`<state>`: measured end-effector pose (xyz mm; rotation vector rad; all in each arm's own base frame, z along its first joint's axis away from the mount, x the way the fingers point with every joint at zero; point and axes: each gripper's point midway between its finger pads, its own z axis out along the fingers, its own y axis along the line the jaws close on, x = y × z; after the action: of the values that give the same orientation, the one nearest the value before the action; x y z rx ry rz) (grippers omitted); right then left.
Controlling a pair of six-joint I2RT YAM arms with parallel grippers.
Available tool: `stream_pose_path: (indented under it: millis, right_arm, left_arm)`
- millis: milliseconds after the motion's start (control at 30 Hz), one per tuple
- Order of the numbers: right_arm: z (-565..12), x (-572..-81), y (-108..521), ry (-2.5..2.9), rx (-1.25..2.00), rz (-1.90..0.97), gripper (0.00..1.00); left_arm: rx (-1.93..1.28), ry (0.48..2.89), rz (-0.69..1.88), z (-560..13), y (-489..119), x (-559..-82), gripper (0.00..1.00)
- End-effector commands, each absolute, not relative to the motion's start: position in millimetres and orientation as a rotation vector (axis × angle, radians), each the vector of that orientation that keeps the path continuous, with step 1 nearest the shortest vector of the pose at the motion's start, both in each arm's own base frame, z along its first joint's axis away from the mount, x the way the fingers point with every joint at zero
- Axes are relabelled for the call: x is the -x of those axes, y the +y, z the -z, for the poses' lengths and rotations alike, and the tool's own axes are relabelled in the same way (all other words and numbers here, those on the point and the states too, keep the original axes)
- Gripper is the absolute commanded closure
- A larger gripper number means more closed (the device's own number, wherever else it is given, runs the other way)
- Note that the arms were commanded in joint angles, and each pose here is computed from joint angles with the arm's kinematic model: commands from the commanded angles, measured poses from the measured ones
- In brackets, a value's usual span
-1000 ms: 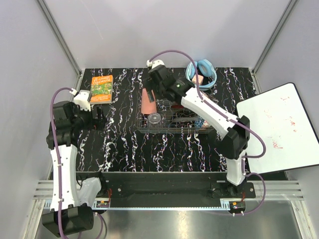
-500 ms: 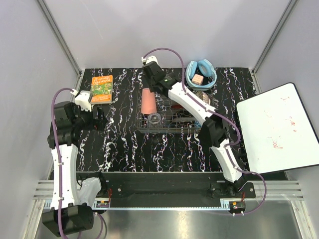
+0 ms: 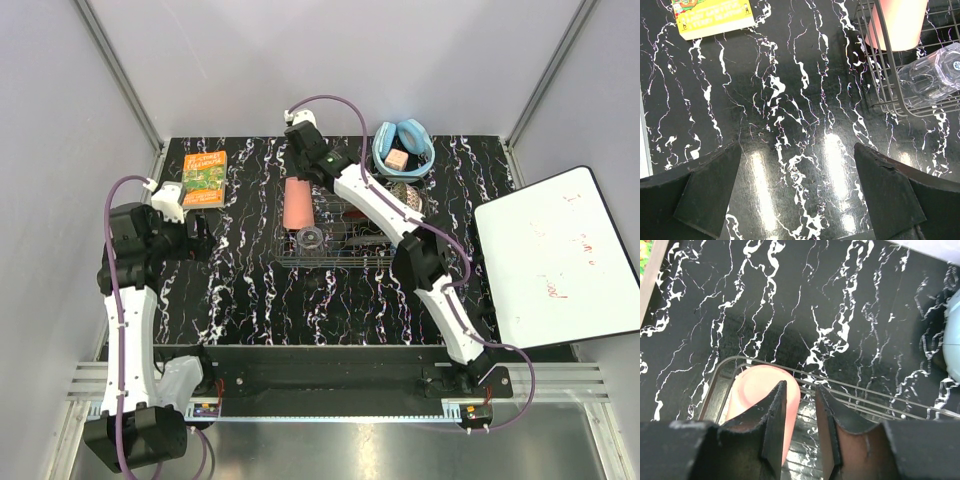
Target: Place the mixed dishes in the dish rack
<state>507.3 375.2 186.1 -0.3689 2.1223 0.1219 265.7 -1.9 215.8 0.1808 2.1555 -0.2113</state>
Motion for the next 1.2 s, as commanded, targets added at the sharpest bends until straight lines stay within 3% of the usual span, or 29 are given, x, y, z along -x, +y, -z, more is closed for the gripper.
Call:
stream_pose_path:
  millis: [0, 333, 1167]
  right_arm:
    - [-188.0, -517.3, 389.4, 2.093, 0.327, -0.204, 0.64]
    - [-164.1, -495.5, 391.0, 2.178, 0.367, -0.276, 0.68]
    - [-180.7, -422.7, 376.4, 2.150, 0.422, -0.299, 0.71]
  left_arm:
    - [-0.199, 2.107, 0.196, -223.8, -0.4, -274.2, 0.01]
    - [-0.199, 2.108, 0.194, -222.2, 0.0, -275.8, 0.01]
    - [-0.202, 2.080, 0.215, -227.5, -4.6, -273.5, 0.01]
